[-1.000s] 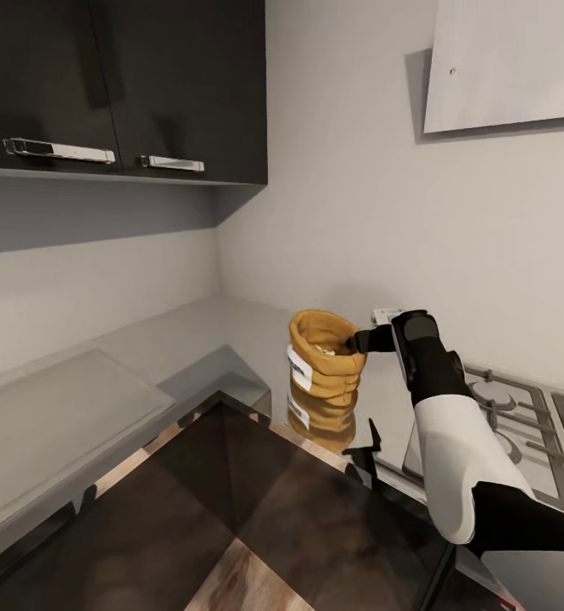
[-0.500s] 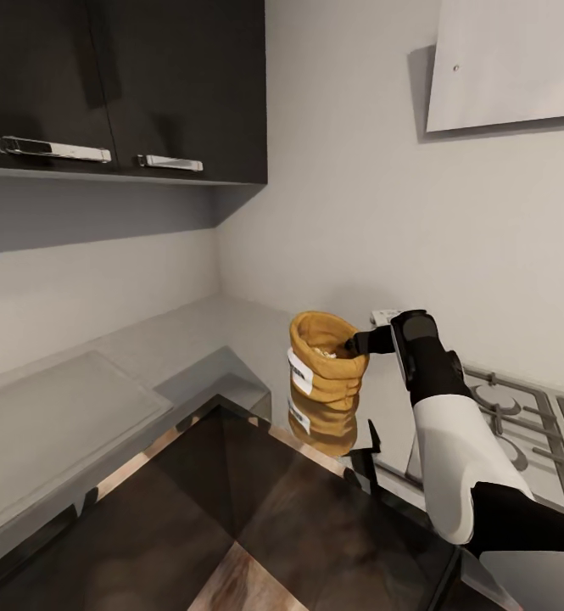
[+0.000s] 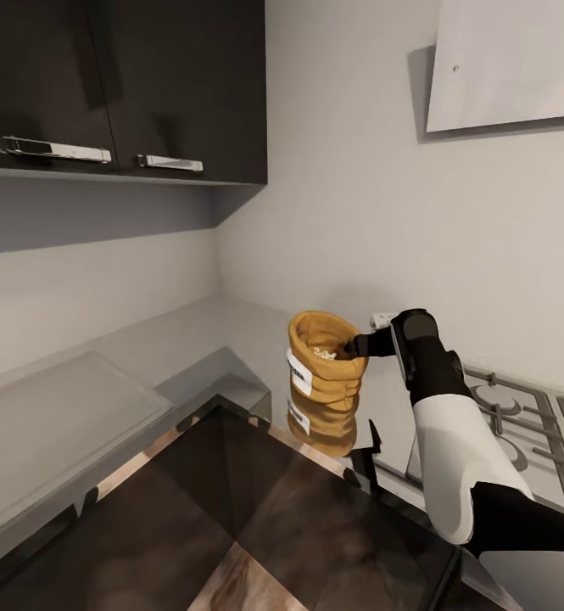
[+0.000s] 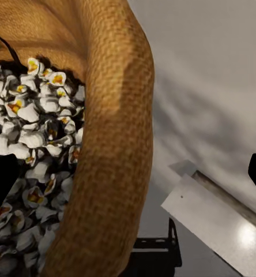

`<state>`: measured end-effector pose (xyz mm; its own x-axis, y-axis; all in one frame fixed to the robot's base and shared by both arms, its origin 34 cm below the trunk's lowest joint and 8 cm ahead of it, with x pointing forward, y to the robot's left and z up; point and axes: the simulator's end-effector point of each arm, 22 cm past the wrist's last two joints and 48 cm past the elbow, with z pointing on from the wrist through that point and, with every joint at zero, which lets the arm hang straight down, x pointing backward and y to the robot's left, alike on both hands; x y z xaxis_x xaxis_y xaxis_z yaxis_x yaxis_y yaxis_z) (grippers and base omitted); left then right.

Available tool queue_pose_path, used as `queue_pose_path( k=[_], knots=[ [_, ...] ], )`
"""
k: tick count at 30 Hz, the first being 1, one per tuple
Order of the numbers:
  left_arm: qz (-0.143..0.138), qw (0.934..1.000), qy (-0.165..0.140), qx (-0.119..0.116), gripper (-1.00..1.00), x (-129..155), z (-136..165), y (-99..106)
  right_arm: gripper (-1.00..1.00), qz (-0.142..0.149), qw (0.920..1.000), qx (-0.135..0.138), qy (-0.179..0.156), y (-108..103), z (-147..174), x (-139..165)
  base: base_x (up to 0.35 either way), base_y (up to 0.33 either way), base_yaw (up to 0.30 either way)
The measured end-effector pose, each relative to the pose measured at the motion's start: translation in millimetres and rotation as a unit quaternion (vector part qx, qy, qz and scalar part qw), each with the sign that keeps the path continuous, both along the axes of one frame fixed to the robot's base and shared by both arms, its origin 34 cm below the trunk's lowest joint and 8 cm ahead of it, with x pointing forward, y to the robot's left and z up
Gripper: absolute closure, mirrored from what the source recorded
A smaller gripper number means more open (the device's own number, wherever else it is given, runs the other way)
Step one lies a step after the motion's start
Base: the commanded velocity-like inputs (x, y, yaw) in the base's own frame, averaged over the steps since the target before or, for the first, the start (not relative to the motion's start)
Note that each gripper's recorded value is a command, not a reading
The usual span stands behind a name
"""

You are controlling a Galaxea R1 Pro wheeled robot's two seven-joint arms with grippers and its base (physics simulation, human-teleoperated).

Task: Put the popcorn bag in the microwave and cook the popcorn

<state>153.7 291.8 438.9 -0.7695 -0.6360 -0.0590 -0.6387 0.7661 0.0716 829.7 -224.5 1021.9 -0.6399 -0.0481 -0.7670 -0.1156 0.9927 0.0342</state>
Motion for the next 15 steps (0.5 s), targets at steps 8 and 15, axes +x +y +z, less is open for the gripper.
queue_pose_path(
  k=[8, 15],
  knots=[
    [0.0, 1.0, 0.0, 0.0, -1.0, 0.0, 0.0, 0.0, 1.0, -0.002, 1.0, -0.005, 0.0, -2.1, -0.4, 0.1, 0.0, 0.0, 0.0],
    [0.0, 1.0, 0.0, 0.0, -1.0, -0.1, 0.0, 0.0, 1.0, -0.001, 1.0, -0.002, 0.001, -1.8, -1.0, 0.0, 0.0, 0.0, 0.0]
  ],
)
